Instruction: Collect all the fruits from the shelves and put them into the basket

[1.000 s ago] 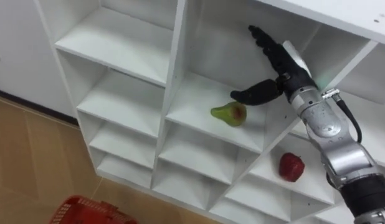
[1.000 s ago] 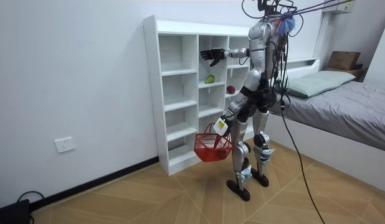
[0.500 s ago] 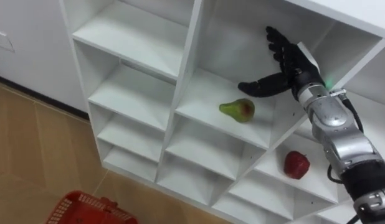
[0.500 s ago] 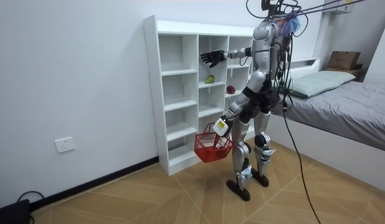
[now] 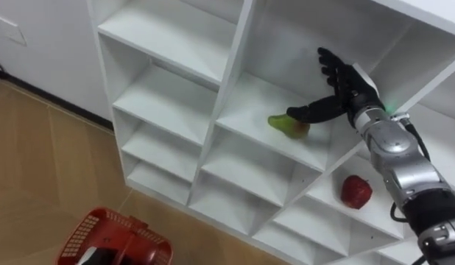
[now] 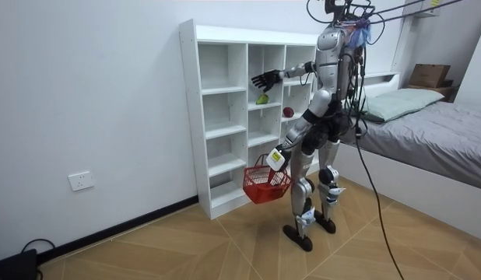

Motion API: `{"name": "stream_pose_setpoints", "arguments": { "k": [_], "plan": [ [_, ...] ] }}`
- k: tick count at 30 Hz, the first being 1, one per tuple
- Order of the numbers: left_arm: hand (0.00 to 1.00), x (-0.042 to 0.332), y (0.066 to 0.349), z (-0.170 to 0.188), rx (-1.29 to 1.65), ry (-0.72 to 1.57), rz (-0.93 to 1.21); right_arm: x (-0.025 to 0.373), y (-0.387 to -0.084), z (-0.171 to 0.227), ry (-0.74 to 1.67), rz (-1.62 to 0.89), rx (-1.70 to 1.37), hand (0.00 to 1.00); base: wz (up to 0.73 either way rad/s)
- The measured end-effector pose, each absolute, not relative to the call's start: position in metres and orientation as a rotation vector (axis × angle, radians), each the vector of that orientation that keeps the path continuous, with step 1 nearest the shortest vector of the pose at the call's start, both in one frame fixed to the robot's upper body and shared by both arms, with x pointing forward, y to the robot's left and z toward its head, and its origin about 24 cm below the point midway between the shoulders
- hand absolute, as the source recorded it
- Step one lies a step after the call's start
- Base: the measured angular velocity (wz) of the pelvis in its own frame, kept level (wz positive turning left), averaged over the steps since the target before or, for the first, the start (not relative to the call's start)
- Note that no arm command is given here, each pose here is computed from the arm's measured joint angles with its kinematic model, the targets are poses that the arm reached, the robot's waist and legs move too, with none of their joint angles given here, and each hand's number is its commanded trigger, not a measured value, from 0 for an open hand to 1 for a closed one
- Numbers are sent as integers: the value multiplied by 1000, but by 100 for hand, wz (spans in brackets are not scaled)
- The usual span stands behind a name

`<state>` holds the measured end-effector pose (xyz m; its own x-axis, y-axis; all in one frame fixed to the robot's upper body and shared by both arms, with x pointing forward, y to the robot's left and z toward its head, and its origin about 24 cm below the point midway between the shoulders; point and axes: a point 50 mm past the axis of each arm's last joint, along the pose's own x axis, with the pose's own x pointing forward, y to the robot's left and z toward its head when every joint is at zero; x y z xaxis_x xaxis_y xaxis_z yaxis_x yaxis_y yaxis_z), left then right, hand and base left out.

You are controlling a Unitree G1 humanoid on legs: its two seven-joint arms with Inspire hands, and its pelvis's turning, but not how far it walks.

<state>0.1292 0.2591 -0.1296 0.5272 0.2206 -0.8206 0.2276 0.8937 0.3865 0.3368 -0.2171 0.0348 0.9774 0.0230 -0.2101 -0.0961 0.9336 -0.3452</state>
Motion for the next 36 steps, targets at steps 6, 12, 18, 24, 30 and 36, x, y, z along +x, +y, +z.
{"name": "stream_pose_setpoints", "arguments": {
  "k": [6, 12, 18, 24, 30, 36],
  "plan": [
    [100, 138, 246, -132, 530, 1020, -89, 340, -218, 26, 268, 75, -454, 0, 2],
    [100, 144, 243, -131, 547, 1004, -102, 340, -218, 26, 259, 73, -462, 0, 0],
    [100, 152, 235, -130, 539, 973, -108, 340, -218, 24, 263, 72, -460, 0, -5],
    [100, 152, 233, -130, 534, 966, -112, 340, -219, 24, 266, 71, -461, 0, -2],
    [100, 152, 231, -131, 528, 967, -114, 341, -219, 25, 266, 69, -462, 0, 0],
    [100, 150, 227, -133, 514, 977, -126, 340, -221, 23, 269, 63, -482, 8, 0]
  ]
}}
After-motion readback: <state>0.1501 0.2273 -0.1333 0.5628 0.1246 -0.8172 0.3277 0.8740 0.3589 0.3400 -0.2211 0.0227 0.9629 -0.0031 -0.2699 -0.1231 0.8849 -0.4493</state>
